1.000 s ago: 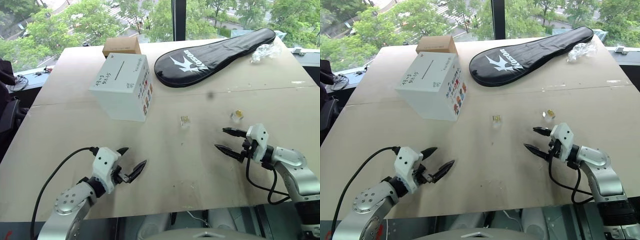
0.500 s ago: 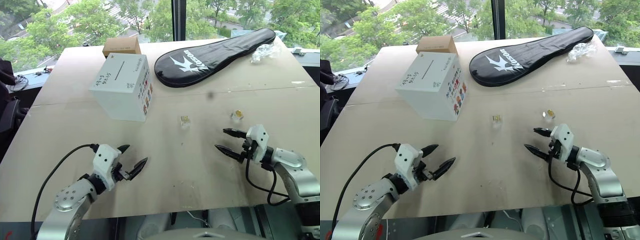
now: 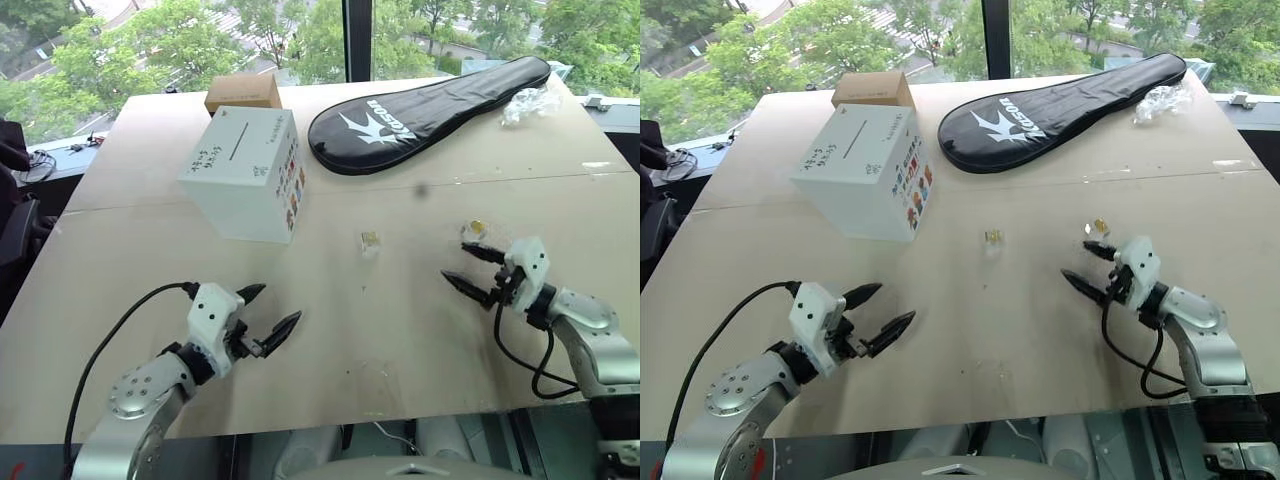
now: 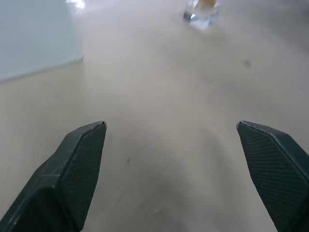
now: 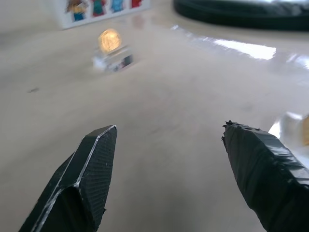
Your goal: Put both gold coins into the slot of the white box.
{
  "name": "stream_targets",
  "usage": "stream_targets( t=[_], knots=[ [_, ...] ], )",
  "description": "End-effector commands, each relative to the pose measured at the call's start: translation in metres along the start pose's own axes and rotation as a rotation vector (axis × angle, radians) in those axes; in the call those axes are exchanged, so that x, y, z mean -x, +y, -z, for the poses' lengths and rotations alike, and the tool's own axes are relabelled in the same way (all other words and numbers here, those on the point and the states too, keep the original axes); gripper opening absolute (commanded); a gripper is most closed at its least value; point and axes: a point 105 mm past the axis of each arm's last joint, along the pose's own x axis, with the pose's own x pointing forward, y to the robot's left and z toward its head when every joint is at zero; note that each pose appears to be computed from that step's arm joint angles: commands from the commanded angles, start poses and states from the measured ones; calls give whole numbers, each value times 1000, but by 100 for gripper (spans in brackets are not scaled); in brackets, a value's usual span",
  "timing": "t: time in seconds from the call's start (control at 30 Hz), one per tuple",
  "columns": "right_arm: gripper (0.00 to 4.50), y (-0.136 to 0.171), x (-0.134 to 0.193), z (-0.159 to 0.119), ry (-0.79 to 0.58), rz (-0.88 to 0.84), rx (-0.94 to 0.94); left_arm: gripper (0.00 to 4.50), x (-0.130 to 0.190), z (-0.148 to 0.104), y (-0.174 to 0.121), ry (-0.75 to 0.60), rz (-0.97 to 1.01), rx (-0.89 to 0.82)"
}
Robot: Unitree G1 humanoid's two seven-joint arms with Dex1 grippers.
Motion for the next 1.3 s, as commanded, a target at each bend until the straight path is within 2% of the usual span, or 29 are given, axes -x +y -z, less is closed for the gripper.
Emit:
stream_targets(
  t=[0.03, 0.17, 0.43, 0.53, 0.67, 0.7, 0.73, 0.9, 1.0, 1.13, 1.23, 1.3],
  knots=[
    [378, -20, 1, -19, -77, 108, 62, 439, -2, -26, -18, -85, 105, -15],
    [378, -40, -3, -23, -82, 218, 73, 439, -5, -43, -27, -135, 166, -12],
    [378, -52, -11, -7, 0, 277, 18, 439, -6, -52, -33, -143, 200, -25],
    [288, -52, -15, -6, 5, 277, -10, 450, -5, -51, -32, -138, 195, -28],
    [81, -51, -17, -8, -2, 269, 7, 450, -4, -46, -31, -130, 188, -23],
    [36, -51, -17, -8, -2, 265, 12, 450, -4, -44, -30, -127, 185, -20],
    [12, -51, -16, -8, -2, 264, 13, 450, -4, -43, -29, -123, 182, -18],
    [12, -51, -14, -12, -27, 271, 6, 450, -6, -40, -24, -125, 161, -2],
    [12, -47, -17, -27, -105, 249, -56, 450, -12, -46, -20, -154, 126, 53],
    [12, -18, -32, -67, -294, 88, -379, 450, -23, -72, -23, -295, 120, 273],
    [12, 11, -46, -89, -331, -49, -621, 450, -32, -98, -25, -438, 134, 492],
    [12, 44, -57, -109, -334, -187, -779, 450, -40, -118, -28, -529, 181, 659]
  ],
)
